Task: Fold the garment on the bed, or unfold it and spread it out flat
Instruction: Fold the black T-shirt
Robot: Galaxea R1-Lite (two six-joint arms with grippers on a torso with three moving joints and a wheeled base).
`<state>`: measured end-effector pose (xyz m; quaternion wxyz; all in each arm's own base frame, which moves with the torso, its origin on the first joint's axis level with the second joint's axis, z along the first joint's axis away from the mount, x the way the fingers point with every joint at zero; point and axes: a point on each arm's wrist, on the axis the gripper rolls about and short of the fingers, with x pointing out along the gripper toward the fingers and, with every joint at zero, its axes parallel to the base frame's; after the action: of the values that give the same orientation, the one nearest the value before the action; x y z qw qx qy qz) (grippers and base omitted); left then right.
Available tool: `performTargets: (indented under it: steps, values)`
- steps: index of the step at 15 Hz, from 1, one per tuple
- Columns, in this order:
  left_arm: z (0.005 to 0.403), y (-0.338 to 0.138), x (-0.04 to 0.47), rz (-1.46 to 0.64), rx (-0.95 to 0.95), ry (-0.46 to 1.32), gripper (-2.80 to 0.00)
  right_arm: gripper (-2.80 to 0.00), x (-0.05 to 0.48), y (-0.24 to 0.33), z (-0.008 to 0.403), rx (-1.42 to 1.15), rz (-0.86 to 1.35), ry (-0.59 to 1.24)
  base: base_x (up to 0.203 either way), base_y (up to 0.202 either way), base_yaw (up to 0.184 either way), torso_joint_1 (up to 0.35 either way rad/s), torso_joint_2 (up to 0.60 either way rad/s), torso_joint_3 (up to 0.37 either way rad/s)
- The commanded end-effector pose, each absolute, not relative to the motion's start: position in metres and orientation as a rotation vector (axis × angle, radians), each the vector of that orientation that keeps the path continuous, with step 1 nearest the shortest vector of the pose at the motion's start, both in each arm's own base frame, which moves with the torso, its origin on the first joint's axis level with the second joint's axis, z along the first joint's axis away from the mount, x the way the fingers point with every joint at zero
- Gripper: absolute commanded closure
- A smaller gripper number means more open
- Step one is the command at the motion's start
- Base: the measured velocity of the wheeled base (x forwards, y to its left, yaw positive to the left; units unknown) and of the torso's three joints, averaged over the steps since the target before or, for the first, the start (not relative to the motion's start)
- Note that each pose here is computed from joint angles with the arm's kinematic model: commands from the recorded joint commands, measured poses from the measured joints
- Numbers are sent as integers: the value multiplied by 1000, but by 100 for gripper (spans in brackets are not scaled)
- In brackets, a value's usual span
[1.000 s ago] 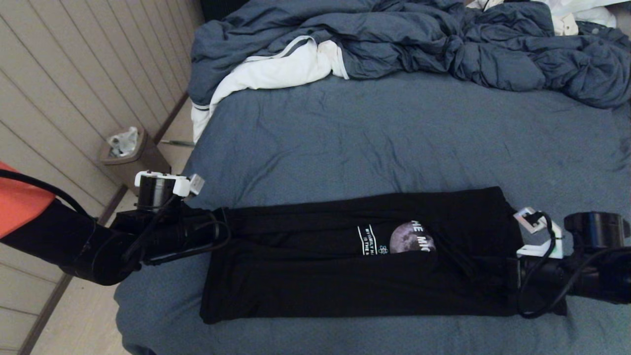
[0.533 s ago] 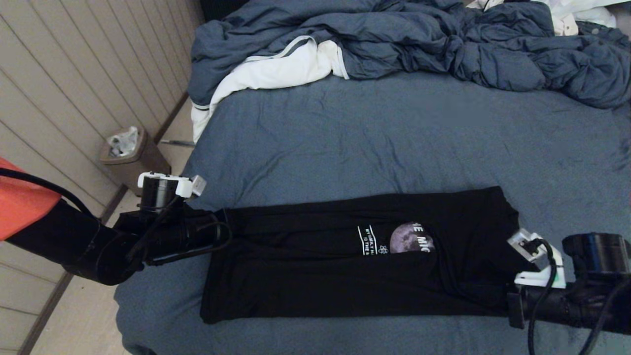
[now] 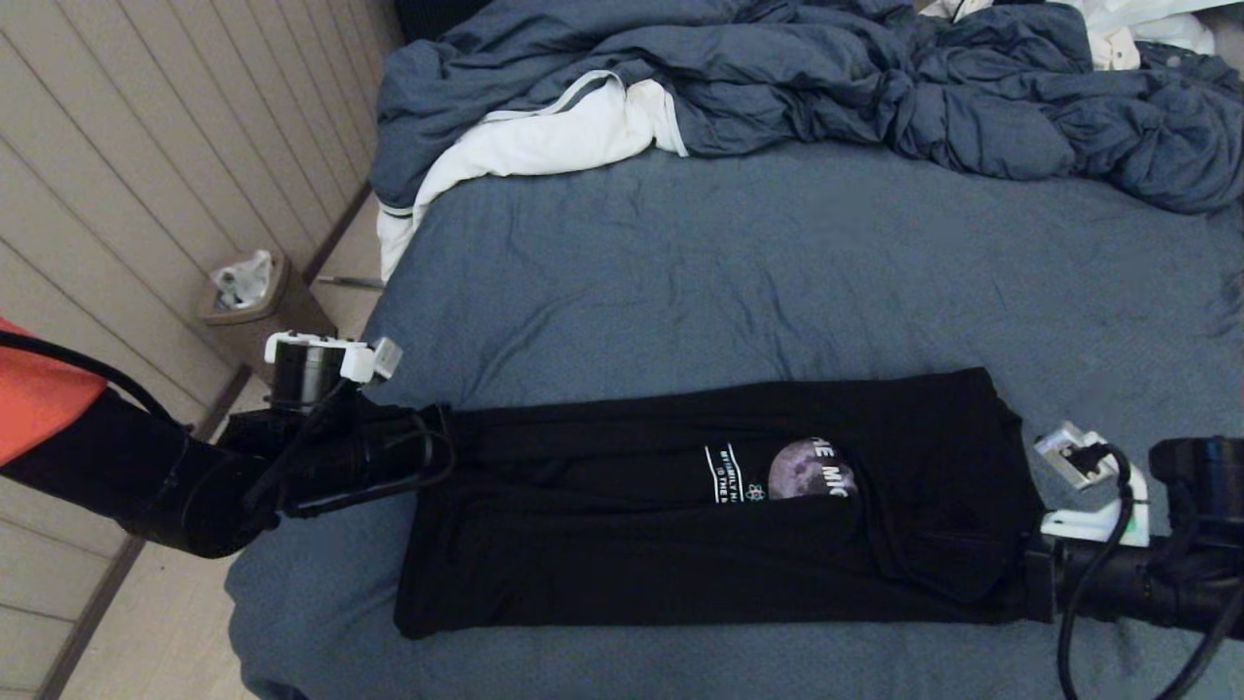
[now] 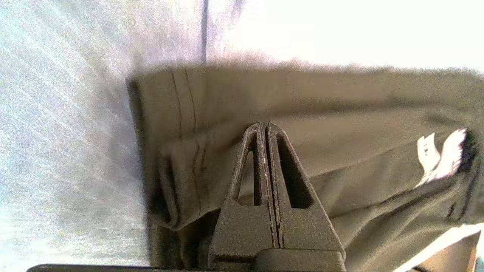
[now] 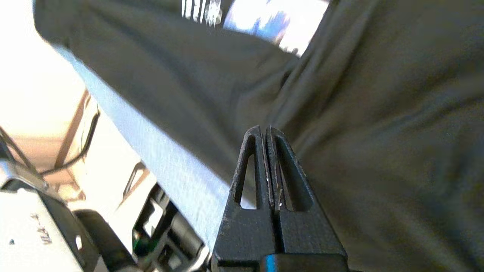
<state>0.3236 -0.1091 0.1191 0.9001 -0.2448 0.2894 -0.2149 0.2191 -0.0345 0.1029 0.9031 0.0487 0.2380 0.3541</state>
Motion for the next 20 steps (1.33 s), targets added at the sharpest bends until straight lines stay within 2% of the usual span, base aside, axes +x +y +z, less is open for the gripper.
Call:
performTargets:
  steps: [1,9,14,17,20]
  values:
    - [143,-99,319,-443,-520,521,0,0,222,-41,111,92,712,458,0,0,0,0,0,0]
    - [177,-85,306,-362,-515,395,0,0,248,-64,113,110,621,452,0,0,0,0,0,0]
    - [169,-92,304,-337,-504,532,0,0,275,-104,144,259,413,418,0,0,0,0,0,0]
    - [170,-96,304,-299,-518,657,0,0,289,-121,150,377,351,553,0,0,0,0,0,0]
    - [172,-96,302,-301,-538,671,0,0,299,-145,153,429,314,692,0,0,0,0,0,0]
